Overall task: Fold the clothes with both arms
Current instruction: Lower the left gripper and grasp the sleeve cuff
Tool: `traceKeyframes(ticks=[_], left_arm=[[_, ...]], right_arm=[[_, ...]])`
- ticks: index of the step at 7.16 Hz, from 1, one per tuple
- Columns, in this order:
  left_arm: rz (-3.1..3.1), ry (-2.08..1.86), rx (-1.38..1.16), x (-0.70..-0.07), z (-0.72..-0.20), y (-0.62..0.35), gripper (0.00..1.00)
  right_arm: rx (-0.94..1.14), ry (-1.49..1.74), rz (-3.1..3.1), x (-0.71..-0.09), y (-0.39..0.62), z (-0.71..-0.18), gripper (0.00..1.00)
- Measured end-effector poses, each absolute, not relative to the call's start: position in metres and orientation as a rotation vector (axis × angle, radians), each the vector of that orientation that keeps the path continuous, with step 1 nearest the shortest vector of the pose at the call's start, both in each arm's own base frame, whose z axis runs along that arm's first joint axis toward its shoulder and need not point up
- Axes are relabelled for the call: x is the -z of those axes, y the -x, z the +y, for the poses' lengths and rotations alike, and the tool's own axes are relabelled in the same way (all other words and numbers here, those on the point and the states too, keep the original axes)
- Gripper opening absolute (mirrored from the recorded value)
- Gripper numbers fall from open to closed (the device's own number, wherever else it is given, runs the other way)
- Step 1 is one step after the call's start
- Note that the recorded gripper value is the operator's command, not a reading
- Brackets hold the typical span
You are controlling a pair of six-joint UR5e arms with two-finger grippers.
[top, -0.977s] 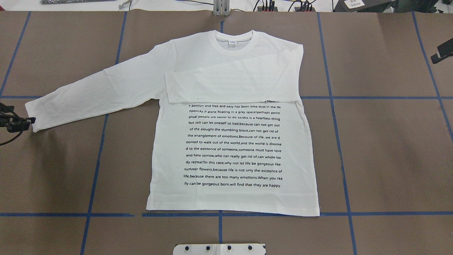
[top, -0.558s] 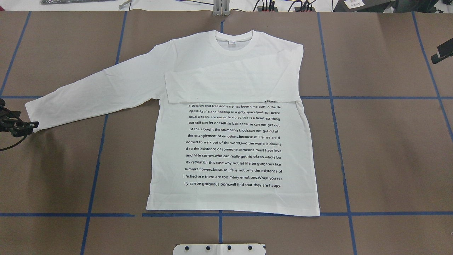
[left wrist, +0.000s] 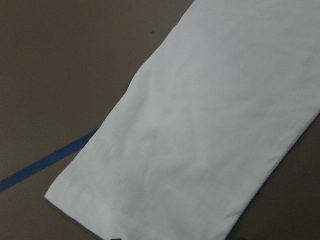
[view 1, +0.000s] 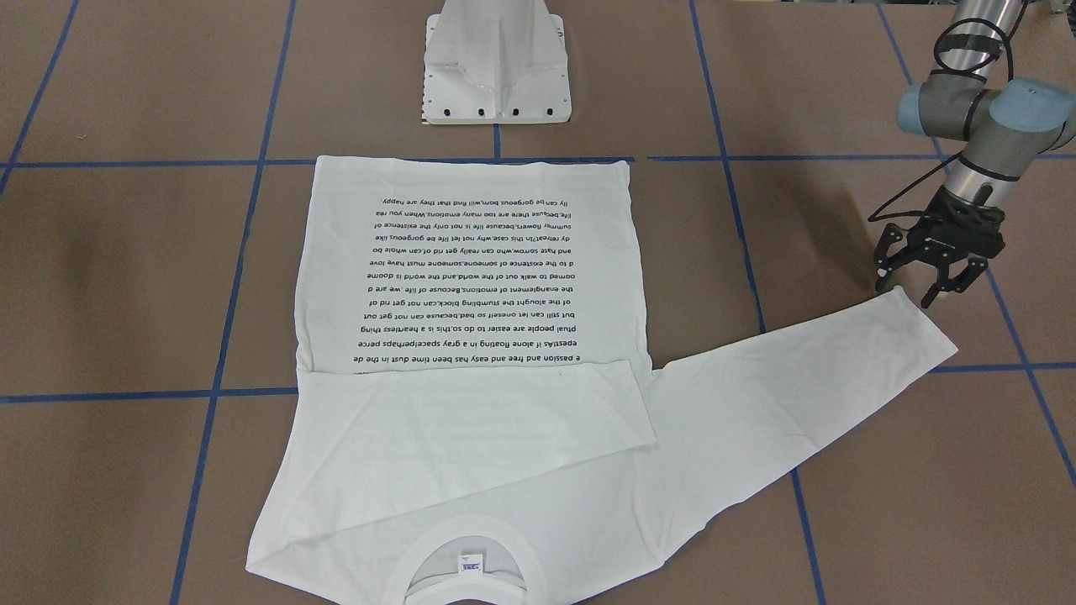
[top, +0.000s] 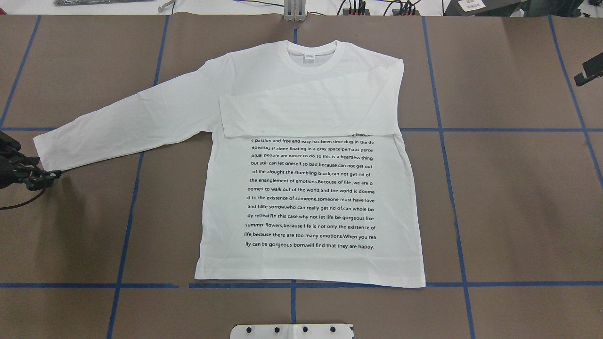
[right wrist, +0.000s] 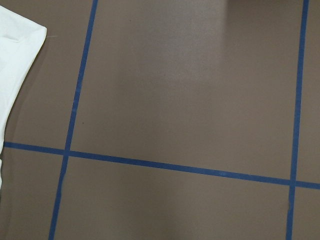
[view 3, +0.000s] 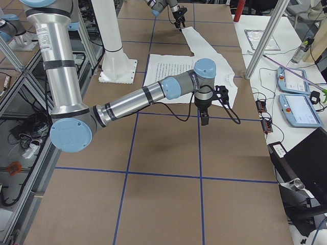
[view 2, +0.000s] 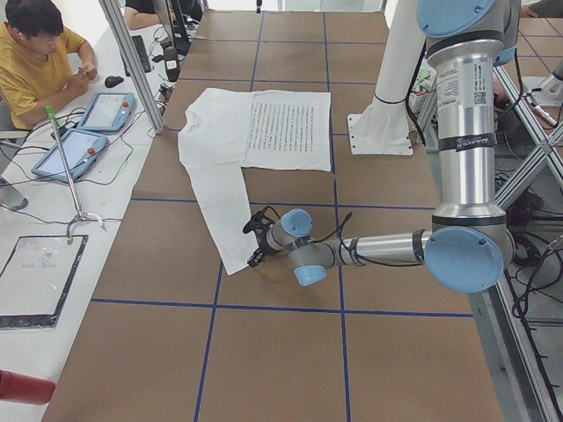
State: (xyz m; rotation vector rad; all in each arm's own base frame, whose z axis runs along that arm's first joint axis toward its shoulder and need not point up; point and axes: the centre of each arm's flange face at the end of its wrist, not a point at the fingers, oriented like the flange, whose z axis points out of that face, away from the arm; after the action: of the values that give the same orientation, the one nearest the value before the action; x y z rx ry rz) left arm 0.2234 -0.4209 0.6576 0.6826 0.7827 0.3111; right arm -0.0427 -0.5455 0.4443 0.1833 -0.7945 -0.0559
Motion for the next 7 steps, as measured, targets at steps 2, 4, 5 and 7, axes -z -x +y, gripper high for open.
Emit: traceKeyframes(ticks=[2,4,5,7], left_arm=[[0.783,-0.682,-0.312,-0.658,-0.421,-0.224,0.00],[0.784,-0.685,-0.313,-0.657,-0.421,-0.224,0.00],[0.789,-0.689,-0.315,-0.654,-0.421,-0.224,0.00],[0.830,-0.744,-0.320,-0.620,-0.426,-0.227,0.00]], right_arm=[[0.056,-0.183,-0.795,-0.444,0.043,-0.545,1.00],[0.056,-0.182,-0.796,-0.444,0.043,-0.545,1.00],[0.055,-0.182,-0.796,-0.444,0.043,-0.545,1.00],[0.056,-0.183,-0.796,-0.444,0.043,-0.546,1.00]])
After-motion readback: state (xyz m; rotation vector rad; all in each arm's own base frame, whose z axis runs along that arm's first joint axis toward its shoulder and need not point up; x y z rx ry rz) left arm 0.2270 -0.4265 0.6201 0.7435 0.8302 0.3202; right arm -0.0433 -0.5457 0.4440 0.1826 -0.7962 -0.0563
